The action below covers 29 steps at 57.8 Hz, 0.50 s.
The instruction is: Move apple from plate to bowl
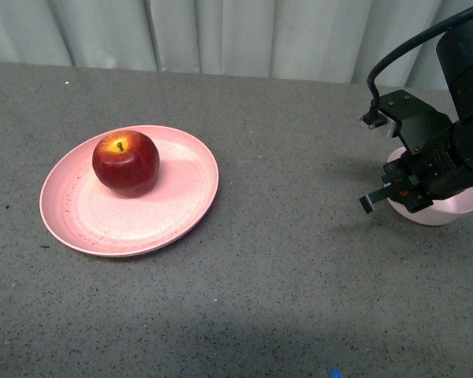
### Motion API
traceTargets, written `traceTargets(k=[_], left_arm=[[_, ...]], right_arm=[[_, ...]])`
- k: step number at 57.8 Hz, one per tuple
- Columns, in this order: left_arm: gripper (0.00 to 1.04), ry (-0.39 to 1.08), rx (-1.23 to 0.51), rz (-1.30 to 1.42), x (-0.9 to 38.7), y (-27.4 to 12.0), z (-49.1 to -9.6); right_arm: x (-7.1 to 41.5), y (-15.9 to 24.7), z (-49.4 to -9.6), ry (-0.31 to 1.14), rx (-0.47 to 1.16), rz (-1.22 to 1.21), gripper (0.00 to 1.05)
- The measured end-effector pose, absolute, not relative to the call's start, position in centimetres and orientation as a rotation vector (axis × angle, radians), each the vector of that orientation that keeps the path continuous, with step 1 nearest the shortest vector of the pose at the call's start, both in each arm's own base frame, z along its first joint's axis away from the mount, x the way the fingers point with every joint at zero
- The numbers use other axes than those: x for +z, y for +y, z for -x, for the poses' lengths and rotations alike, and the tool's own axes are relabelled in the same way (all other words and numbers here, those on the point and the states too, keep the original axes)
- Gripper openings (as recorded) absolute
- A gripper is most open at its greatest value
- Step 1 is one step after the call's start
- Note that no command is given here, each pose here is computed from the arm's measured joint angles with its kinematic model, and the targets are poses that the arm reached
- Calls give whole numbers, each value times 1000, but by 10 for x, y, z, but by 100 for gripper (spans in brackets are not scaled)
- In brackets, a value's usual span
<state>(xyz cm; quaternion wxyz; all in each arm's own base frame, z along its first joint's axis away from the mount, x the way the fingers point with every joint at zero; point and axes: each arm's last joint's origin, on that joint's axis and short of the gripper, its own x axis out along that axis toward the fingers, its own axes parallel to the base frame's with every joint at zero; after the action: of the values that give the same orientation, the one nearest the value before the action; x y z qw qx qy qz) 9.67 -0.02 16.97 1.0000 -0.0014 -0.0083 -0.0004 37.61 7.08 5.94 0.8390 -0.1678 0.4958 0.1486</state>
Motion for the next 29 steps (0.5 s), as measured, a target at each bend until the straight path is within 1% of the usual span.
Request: traceTargets(k=[8, 14, 21, 29], left_arm=[[98, -17, -1, 3, 170, 0, -97], [98, -17, -1, 3, 170, 0, -97], [98, -17, -1, 3, 170, 0, -97], [98, -17, 0, 3, 170, 0, -97]], right_arm=[[75, 82, -378, 993, 391, 332, 1], [88, 99, -381, 942, 460, 324, 1], [103, 125, -386, 895, 536, 308, 1], [110, 161, -391, 881, 612, 308, 1]])
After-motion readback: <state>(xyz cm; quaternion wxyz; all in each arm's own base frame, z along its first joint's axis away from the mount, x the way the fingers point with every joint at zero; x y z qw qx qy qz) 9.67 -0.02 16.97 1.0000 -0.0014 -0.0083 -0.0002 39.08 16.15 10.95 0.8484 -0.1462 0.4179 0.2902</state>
